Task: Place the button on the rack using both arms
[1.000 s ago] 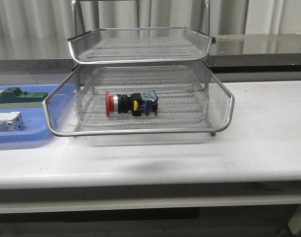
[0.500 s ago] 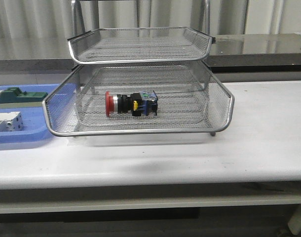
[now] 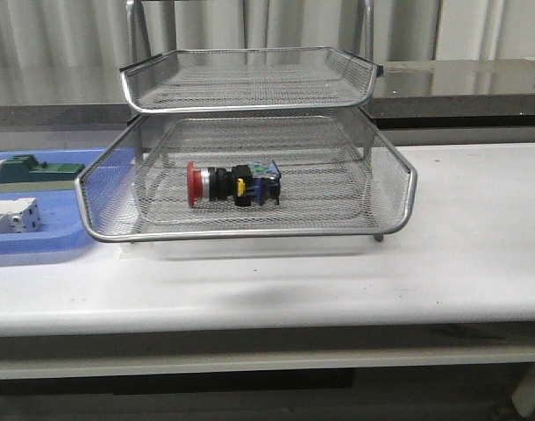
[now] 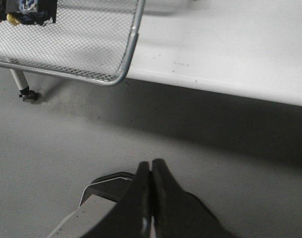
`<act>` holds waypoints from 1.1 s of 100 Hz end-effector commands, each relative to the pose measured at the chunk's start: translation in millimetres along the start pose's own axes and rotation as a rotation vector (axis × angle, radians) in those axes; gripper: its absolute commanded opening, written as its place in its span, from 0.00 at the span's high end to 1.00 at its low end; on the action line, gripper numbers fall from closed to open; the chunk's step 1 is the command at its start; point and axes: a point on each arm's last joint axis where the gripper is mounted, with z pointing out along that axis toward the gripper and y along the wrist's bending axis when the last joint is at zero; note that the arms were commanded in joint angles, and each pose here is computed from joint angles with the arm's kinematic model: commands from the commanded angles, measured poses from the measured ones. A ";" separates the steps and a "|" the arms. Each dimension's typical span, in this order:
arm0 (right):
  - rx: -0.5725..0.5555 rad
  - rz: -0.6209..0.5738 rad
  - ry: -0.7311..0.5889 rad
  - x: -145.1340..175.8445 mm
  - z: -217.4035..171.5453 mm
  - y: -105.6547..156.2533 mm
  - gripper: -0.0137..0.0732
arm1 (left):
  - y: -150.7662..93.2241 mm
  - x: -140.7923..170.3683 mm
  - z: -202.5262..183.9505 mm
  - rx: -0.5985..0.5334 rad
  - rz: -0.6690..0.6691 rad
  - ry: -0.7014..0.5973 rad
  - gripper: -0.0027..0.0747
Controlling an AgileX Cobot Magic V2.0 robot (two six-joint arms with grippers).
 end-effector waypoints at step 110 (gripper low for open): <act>-0.141 -0.366 0.135 -42.0 153.4 115.3 0.92 | 3.4 -14.8 -0.7 -0.034 -0.021 -0.087 0.96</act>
